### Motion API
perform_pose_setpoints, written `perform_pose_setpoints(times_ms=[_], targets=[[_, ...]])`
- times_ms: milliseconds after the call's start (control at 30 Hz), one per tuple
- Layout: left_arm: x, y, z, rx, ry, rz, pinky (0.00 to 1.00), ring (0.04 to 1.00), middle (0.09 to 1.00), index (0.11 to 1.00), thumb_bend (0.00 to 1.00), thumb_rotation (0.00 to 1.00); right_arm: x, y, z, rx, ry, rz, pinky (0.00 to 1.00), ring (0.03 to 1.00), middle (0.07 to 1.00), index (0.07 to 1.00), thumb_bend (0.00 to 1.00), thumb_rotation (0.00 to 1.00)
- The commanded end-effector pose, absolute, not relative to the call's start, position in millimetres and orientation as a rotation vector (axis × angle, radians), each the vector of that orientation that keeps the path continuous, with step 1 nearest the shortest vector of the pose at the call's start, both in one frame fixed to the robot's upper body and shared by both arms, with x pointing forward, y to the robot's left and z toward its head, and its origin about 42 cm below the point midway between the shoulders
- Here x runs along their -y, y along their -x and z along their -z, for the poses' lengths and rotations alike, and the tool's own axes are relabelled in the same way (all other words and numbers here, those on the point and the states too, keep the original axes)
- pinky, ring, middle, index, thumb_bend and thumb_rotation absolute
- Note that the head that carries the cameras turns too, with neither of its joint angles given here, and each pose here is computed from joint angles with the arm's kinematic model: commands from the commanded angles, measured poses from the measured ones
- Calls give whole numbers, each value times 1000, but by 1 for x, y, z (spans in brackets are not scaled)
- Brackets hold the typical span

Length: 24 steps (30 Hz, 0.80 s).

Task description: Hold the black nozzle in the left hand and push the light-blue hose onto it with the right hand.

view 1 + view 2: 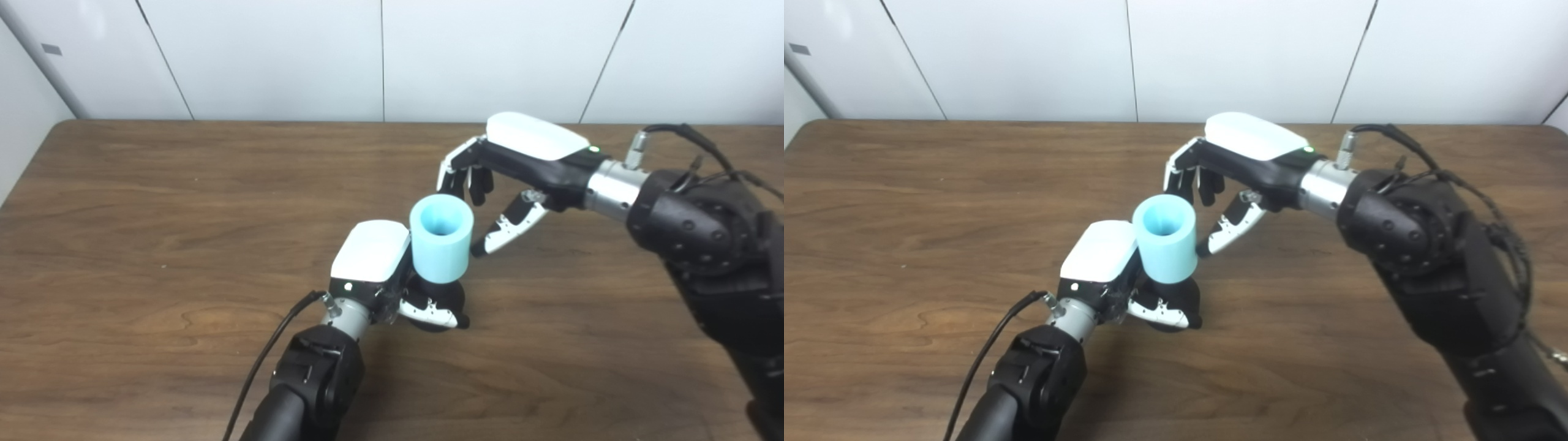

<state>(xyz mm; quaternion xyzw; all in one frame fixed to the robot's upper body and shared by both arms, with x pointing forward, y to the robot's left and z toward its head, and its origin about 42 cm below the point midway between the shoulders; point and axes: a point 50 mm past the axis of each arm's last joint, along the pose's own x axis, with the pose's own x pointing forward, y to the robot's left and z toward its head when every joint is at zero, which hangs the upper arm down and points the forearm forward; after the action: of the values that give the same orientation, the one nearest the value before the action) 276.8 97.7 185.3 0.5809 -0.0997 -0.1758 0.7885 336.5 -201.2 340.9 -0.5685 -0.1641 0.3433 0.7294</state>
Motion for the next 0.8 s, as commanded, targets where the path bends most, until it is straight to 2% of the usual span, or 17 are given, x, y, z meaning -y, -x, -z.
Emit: perform_pose_setpoints(times_ms=[0, 100, 267, 533, 767], targets=[[-98, -276, -179, 190, -1265, 403, 838, 670, 514, 470, 523, 0, 214, -333, -362, 382, 1305, -723, 705, 796, 801, 817, 987, 343], [-100, -276, -180, 181, -1270, 398, 837, 665, 512, 472, 523, 0, 227, -326, -360, 341, 1330, -725, 795, 905, 898, 886, 1000, 476], [-103, -277, -180, 184, -1269, 395, 839, 658, 514, 471, 523, 0, 238, -308, -358, 310, 1302, -703, 871, 989, 965, 941, 888, 633], [-106, -276, -181, 185, -1269, 397, 834, 659, 515, 467, 523, 0, 247, -288, -356, 420, 1277, -590, 949, 1000, 1000, 975, 695, 782], [-108, -277, -180, 176, -1272, 403, 840, 657, 506, 475, 524, 0, 244, -272, -352, 538, 1260, -545, 942, 1000, 1000, 995, 650, 873]])
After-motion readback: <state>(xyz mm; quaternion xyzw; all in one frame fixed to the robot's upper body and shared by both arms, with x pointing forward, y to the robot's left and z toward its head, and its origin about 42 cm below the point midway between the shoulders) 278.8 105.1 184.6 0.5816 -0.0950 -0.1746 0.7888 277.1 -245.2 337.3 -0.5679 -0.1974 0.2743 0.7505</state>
